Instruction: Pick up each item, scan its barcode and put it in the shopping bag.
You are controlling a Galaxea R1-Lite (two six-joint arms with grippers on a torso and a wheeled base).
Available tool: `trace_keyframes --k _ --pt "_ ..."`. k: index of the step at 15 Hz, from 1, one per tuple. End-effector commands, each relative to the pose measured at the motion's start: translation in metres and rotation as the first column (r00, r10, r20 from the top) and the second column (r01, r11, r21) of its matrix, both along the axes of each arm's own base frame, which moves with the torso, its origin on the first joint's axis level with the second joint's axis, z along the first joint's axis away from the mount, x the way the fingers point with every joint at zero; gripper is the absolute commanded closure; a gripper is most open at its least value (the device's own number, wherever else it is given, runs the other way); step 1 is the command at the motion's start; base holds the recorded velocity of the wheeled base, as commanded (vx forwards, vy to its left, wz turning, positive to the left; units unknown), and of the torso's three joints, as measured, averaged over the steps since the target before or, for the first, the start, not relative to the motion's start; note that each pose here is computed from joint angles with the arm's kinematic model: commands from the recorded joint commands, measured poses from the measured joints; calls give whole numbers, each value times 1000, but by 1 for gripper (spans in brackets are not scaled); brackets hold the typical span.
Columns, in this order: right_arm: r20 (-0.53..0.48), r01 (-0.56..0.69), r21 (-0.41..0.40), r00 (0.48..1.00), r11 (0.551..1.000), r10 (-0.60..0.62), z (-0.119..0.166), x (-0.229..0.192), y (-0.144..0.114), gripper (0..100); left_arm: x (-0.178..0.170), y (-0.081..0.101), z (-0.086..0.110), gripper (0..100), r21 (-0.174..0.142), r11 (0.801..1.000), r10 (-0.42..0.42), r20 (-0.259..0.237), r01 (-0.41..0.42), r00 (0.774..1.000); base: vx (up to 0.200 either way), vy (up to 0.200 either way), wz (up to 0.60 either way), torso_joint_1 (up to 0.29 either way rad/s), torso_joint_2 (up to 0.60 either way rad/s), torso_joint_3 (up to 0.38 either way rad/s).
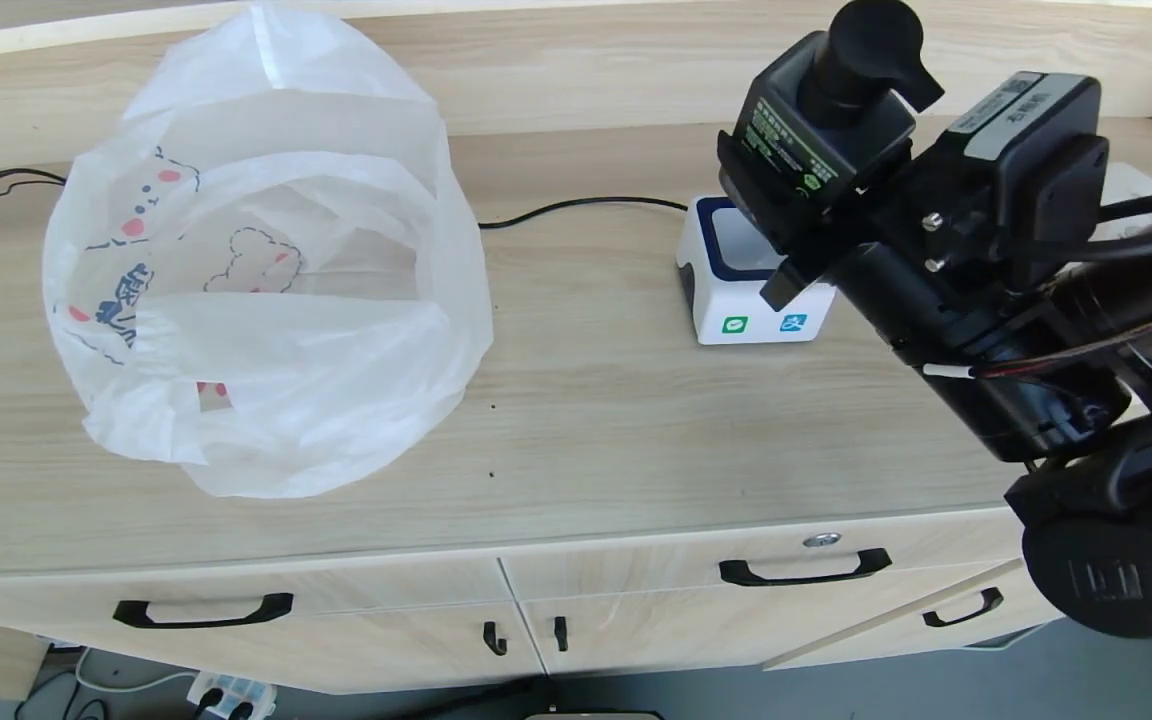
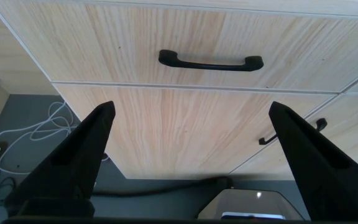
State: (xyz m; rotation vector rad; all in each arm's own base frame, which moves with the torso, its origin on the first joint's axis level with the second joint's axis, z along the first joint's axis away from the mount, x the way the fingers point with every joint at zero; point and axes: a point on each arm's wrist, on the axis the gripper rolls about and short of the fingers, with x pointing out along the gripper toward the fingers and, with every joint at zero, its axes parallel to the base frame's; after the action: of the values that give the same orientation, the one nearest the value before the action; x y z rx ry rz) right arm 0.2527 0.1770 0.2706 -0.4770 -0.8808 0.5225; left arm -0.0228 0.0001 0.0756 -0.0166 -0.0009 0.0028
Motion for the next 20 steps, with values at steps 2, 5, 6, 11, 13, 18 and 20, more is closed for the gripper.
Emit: trace_keyframes --k 2,5,6,11,13,18,20 --pt "141 -9 -175 989 985 34 -3 16 -10 100 0 0 0 0 0 1000 0 1 0 1000 0 0 0 0 0 0" --pt "142 -12 -263 988 965 52 -22 37 -21 100 0 0 0 0 0 1000 0 1 0 1000 0 0 0 0 0 0" --pt "144 3 -270 989 963 37 -23 44 -28 100 0 0 0 0 0 1000 0 -1 0 1000 0 0 0 0 0 0" --pt "224 -16 -278 971 960 81 -8 58 -30 100 0 0 0 0 0 1000 0 1 0 1000 0 0 0 0 0 0" --pt "220 2 -279 974 960 61 -10 62 -37 100 0 0 0 0 0 1000 0 1 0 1000 0 0 0 0 0 0" --pt "214 11 -262 976 965 47 -7 65 -44 100 0 0 0 0 0 1000 0 1 0 1000 0 0 0 0 0 0" --pt "196 11 -264 980 964 43 -11 61 -42 100 0 0 0 0 0 1000 0 1 0 1000 0 0 0 0 0 0"
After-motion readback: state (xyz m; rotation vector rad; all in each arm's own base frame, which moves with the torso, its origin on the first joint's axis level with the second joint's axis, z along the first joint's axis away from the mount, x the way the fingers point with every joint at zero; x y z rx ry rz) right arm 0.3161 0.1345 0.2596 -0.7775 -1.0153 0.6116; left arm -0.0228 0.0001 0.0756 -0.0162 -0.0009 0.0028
